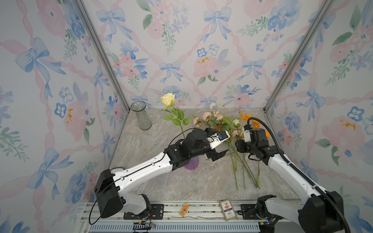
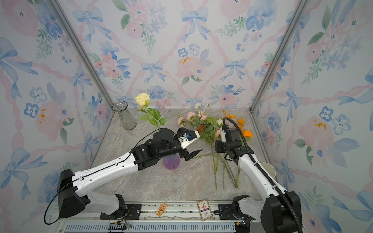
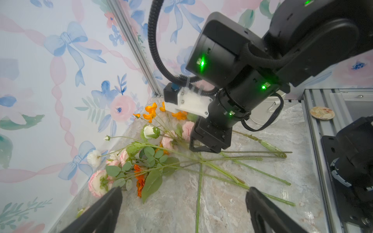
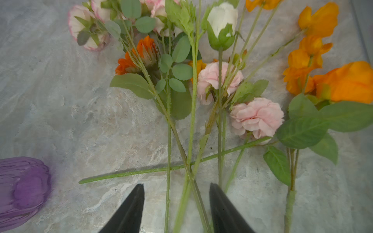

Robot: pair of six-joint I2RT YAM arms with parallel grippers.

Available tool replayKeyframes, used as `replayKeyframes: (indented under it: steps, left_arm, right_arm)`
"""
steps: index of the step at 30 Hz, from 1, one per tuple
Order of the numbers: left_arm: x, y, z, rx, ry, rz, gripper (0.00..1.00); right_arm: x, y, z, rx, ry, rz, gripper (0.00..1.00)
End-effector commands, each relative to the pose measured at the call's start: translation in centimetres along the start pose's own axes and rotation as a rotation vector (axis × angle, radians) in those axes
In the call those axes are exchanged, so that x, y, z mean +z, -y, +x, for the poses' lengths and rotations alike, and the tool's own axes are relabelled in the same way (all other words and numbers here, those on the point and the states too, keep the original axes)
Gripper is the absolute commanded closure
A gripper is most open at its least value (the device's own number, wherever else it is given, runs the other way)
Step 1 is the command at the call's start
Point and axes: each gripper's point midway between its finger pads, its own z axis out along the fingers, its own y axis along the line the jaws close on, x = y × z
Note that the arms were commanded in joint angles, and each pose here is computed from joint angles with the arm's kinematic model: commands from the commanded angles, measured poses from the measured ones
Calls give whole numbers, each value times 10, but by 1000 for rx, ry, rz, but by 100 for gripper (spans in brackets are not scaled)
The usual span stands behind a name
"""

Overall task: Arrange the flowers into the vase
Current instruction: 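Open the right gripper and move it back toward the flower pile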

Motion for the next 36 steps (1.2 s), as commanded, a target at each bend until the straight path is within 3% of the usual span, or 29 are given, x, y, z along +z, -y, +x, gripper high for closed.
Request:
replayKeyframes:
  steps: [1, 5, 21, 36]
  left_arm:
    - [1, 11, 27, -70, -53, -2, 2]
    - [-1, 17, 35, 16, -97, -85, 2]
    - [-7, 23, 32, 39, -77, -55, 2]
    - [-6, 26, 34, 55, -83, -47, 2]
  right_arm:
    - [20, -2, 12, -30, -78, -1, 49]
    - [46, -9, 6, -28, -122, -13, 60]
    - [81, -5, 2, -109, -189, 85, 60]
    - [103, -9, 6, -127, -257, 61, 74]
